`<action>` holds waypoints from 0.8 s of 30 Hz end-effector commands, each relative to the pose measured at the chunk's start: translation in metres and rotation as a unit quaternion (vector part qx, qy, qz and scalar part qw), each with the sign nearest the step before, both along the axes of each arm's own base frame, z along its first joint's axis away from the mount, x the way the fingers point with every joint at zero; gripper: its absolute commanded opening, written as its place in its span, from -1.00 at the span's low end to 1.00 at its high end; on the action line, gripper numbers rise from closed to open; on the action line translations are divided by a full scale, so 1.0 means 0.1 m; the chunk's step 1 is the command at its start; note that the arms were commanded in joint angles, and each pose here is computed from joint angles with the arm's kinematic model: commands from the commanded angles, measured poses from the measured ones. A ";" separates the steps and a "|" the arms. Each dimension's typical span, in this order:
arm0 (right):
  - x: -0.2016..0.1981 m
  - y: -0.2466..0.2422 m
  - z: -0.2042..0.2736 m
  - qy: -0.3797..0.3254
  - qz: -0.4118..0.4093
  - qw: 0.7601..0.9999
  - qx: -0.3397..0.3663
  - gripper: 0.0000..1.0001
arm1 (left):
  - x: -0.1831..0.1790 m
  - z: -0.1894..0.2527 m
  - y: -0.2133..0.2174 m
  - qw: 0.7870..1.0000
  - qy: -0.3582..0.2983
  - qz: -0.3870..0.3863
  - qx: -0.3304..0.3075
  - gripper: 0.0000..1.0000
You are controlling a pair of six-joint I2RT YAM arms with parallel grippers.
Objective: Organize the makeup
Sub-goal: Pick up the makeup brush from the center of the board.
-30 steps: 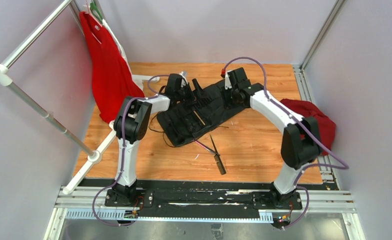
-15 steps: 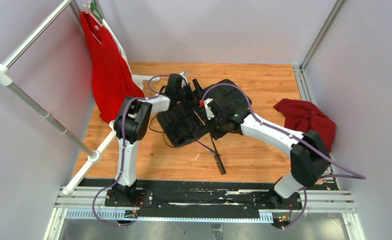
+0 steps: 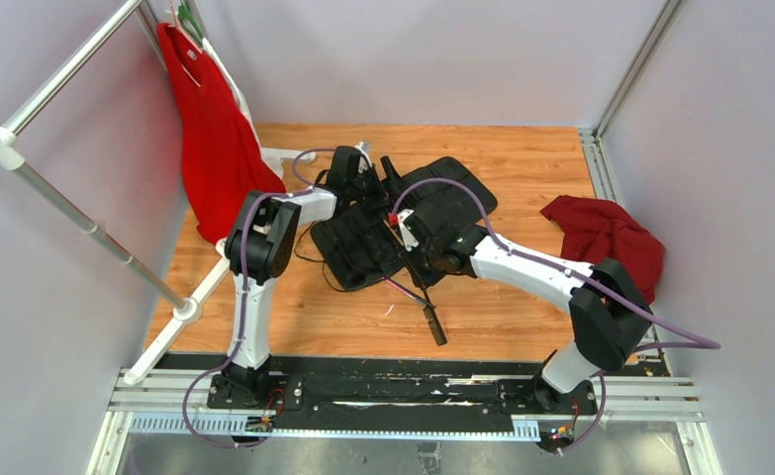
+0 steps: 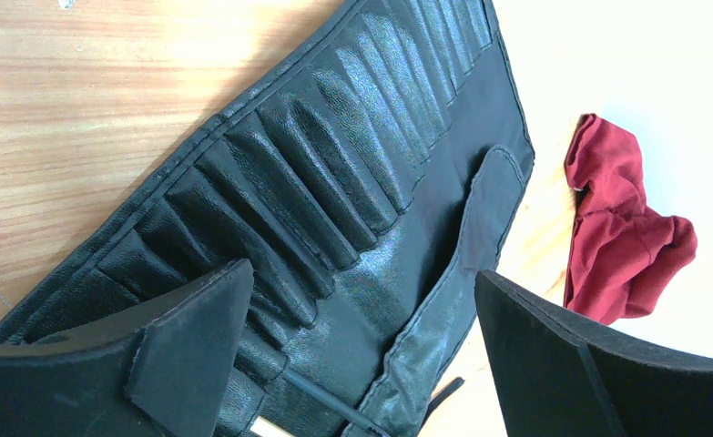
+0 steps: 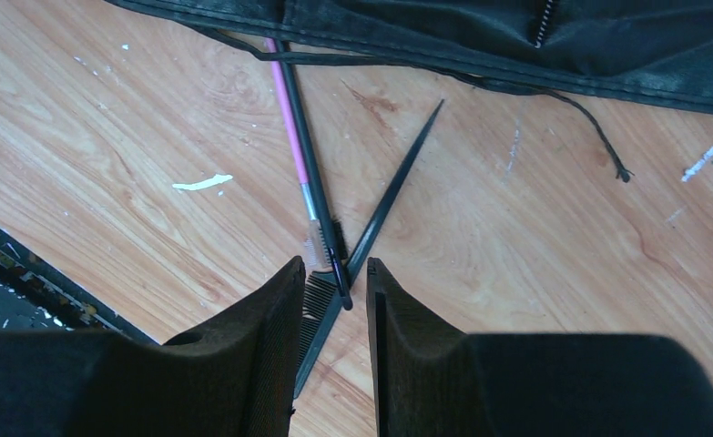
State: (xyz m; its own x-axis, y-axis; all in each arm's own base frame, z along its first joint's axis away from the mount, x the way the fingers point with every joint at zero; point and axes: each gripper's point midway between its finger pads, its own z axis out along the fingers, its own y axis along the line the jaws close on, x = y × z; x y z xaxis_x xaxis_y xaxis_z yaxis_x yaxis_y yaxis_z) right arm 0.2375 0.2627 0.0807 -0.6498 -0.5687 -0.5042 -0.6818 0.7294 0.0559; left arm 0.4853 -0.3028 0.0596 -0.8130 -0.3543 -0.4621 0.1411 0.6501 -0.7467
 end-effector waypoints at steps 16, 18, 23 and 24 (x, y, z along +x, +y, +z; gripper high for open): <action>-0.20 0.23 -0.40 0.040 0.028 0.999 0.000 -0.39 | -0.26 -0.21 -0.03 0.999 0.048 -0.021 0.008 0.96; -0.20 0.23 -0.43 0.041 0.028 0.999 -0.002 -0.40 | -0.26 -0.21 -0.03 0.999 0.048 -0.022 0.008 0.96; -0.19 0.23 -0.49 0.043 0.027 0.999 -0.008 -0.41 | -0.26 -0.21 -0.03 0.999 0.049 -0.022 0.008 0.96; -0.19 0.23 -0.50 0.044 0.028 0.999 -0.009 -0.41 | -0.27 -0.21 -0.04 0.999 0.049 -0.023 0.008 0.96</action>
State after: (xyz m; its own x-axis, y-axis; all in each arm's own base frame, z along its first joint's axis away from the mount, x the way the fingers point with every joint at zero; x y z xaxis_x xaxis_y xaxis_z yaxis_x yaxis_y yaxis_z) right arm 0.2243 0.2828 0.0401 -0.6599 -0.6010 -0.4509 -0.7065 0.7006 0.1001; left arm 0.4850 -0.3029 0.0593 -0.8124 -0.3540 -0.4633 0.1436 0.6486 -0.7475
